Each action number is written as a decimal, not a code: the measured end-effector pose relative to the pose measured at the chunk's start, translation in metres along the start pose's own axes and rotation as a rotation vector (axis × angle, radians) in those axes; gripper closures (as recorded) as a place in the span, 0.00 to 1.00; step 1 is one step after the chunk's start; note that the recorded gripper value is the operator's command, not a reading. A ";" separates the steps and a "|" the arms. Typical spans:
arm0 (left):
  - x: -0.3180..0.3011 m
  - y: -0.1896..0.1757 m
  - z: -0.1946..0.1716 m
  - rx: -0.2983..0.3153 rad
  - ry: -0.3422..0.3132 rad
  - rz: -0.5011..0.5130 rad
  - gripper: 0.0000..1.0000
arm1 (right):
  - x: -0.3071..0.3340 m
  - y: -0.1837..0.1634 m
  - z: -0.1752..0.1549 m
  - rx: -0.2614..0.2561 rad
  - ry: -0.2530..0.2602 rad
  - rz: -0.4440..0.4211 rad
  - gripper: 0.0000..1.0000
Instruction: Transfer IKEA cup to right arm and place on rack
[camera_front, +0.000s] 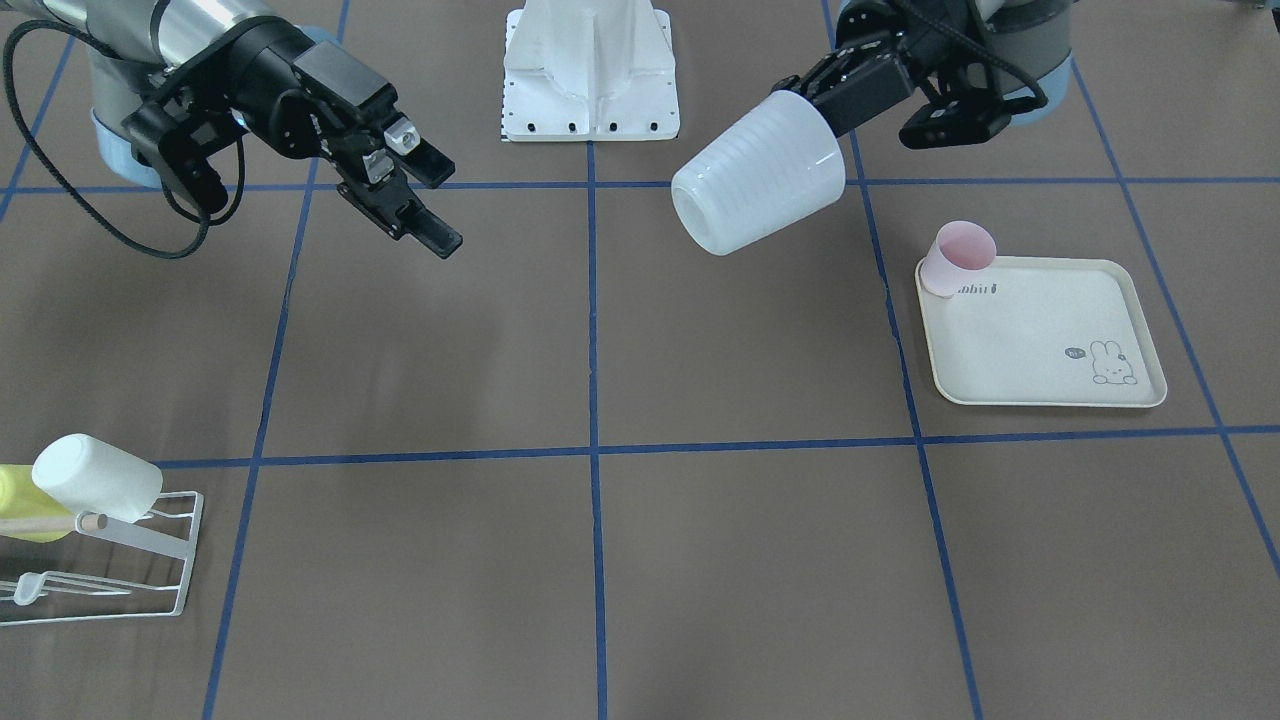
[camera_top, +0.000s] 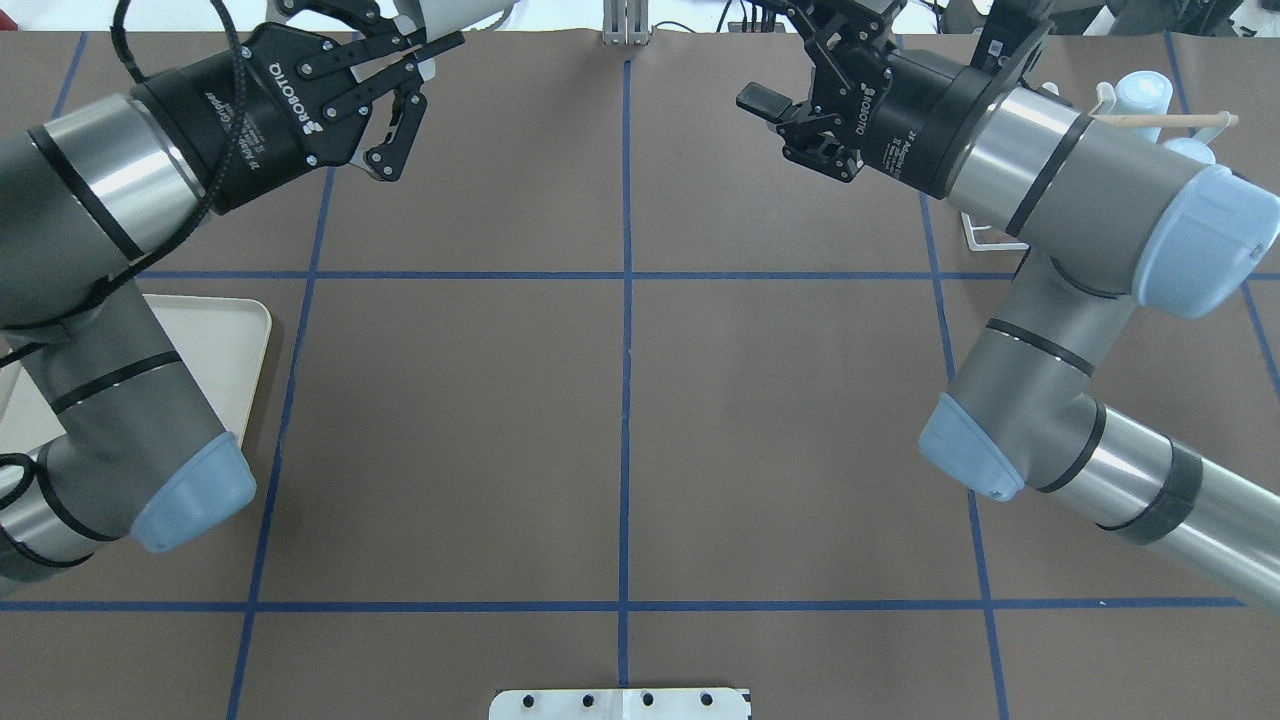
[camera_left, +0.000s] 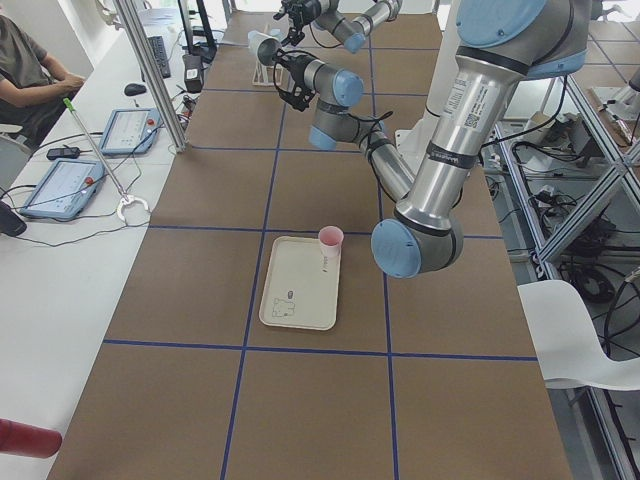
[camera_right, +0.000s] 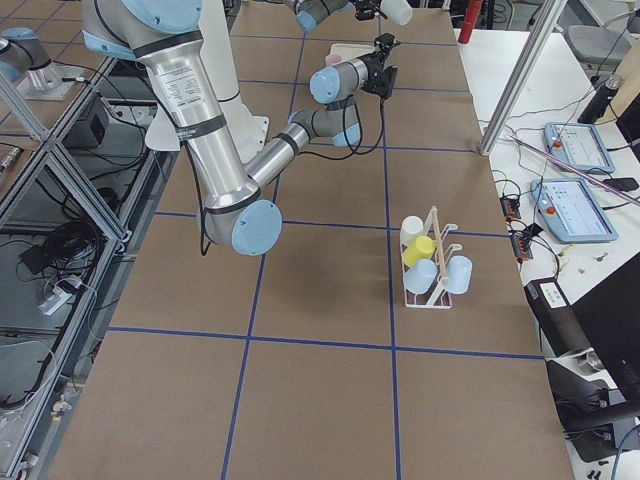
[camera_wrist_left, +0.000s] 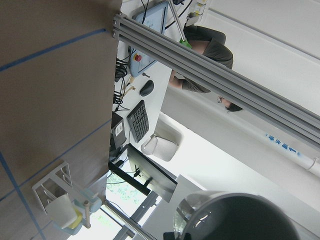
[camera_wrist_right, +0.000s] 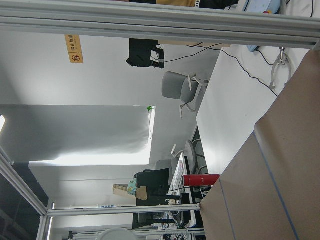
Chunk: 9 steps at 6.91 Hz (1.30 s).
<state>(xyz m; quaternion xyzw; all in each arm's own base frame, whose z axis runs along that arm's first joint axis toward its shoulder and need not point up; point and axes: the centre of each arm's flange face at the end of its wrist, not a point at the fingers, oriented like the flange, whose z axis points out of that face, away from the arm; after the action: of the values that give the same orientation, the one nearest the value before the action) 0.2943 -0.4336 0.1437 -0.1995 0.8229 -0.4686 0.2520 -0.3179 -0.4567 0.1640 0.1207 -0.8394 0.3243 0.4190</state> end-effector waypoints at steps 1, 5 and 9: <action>-0.010 0.006 0.003 -0.019 0.030 -0.053 1.00 | 0.001 0.011 0.002 0.011 -0.032 0.021 0.00; -0.067 0.014 0.029 -0.033 0.030 -0.117 1.00 | 0.008 0.028 0.009 0.022 -0.049 0.042 0.00; -0.104 0.027 0.039 -0.045 -0.025 -0.052 1.00 | 0.017 0.037 0.012 0.013 -0.027 -0.016 0.00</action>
<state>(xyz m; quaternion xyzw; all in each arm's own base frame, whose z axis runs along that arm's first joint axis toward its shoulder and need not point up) 0.3980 -0.3876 0.1268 -0.2323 0.8246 -0.4538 0.2452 -0.3540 -0.4352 0.1553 0.1346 -0.8418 0.3248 0.4096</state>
